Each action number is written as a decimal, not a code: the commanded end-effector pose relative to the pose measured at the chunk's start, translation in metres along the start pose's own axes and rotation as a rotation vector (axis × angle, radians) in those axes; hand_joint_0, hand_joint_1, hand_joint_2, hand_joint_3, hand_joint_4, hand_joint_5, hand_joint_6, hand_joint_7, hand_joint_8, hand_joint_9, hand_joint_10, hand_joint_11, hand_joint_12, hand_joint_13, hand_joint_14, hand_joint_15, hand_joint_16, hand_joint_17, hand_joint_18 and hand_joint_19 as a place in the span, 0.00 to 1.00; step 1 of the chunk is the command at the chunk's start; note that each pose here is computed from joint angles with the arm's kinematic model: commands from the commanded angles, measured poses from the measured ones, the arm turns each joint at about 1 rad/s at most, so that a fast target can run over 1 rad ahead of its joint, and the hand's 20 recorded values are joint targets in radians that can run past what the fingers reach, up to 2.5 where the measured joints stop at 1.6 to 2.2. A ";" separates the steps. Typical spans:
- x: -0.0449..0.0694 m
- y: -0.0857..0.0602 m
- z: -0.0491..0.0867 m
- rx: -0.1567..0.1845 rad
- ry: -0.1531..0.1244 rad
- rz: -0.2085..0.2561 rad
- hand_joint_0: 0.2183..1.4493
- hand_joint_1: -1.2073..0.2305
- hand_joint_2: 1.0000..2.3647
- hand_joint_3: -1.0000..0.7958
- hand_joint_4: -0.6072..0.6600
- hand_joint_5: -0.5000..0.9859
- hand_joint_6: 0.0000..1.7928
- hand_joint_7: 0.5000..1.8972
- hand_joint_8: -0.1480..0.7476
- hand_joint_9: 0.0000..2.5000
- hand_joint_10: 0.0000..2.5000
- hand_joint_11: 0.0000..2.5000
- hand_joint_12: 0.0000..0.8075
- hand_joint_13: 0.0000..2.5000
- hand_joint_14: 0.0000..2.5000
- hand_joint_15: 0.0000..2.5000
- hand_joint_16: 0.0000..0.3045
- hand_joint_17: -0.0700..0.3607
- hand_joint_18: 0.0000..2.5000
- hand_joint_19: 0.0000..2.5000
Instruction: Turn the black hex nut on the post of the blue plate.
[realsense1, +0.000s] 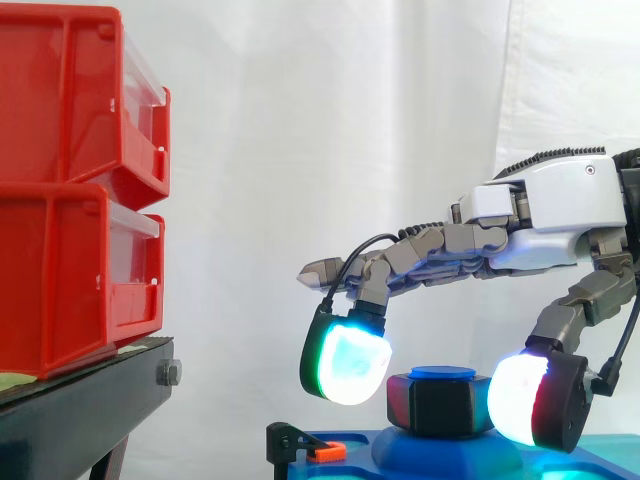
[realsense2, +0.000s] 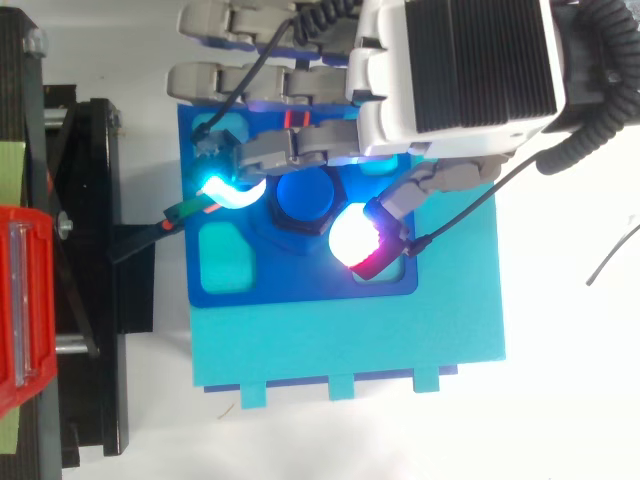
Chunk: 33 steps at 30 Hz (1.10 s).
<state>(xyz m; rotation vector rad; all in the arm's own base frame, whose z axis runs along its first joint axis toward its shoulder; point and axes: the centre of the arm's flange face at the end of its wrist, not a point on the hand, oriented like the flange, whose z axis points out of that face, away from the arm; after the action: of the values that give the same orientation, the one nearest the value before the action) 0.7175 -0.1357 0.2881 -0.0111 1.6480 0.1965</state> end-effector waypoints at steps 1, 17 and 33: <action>0.001 0.000 -0.001 0.001 0.007 0.002 0.20 0.32 0.00 0.28 0.46 0.13 0.28 0.22 0.24 0.00 0.00 0.00 0.32 0.00 0.00 0.02 0.11 0.34 0.00 0.06; 0.001 -0.002 -0.003 0.005 0.017 0.004 0.20 0.32 0.00 0.28 0.45 0.13 0.28 0.22 0.24 0.00 0.00 0.00 0.32 0.00 0.00 0.02 0.11 0.34 0.00 0.07; 0.002 -0.011 -0.010 0.010 0.046 0.009 0.19 0.31 0.00 0.28 0.47 0.13 0.28 0.22 0.25 0.00 0.00 0.00 0.33 0.00 0.00 0.01 0.12 0.35 0.03 0.06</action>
<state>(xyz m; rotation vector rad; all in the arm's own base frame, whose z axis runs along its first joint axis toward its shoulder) 0.7107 -0.1457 0.2858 0.0019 1.6871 0.1920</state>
